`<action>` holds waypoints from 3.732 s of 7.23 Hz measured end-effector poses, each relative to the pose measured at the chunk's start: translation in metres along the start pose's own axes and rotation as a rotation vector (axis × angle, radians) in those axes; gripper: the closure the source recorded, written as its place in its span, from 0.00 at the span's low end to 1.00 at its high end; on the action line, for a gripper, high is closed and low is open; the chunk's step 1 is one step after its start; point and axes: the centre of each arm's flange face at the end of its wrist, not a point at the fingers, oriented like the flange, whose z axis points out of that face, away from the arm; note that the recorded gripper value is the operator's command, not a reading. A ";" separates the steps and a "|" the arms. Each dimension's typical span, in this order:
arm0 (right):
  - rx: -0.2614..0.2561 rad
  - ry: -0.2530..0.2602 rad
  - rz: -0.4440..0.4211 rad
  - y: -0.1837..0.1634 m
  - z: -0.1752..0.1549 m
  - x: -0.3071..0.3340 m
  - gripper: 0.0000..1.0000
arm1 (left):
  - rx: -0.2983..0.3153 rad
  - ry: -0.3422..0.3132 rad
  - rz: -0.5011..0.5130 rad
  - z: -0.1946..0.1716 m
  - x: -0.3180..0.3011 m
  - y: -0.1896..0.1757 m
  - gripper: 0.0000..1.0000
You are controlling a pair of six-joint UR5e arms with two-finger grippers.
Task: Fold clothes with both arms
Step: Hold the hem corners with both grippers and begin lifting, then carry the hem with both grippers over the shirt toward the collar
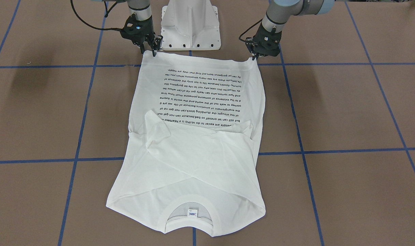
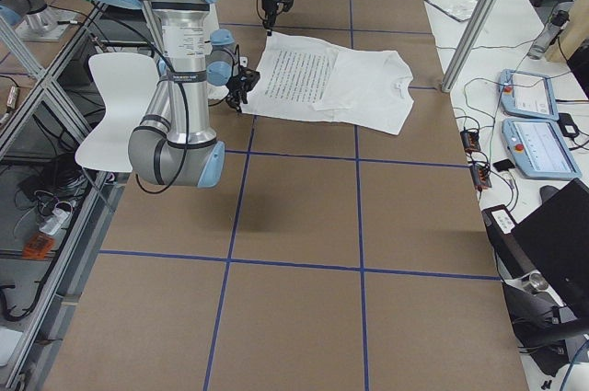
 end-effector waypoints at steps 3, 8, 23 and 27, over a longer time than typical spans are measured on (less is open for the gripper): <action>0.006 -0.015 0.007 -0.003 -0.005 -0.004 1.00 | 0.001 0.001 0.002 -0.001 0.000 0.000 1.00; -0.037 0.019 0.097 -0.072 -0.101 0.002 1.00 | -0.065 0.072 0.008 -0.055 0.024 0.009 1.00; 0.178 -0.024 0.086 -0.320 -0.186 -0.081 1.00 | 0.232 -0.053 -0.122 -0.178 0.013 -0.199 1.00; 0.216 0.000 0.054 -0.400 -0.100 -0.114 1.00 | 0.283 -0.093 -0.131 -0.099 -0.010 -0.265 1.00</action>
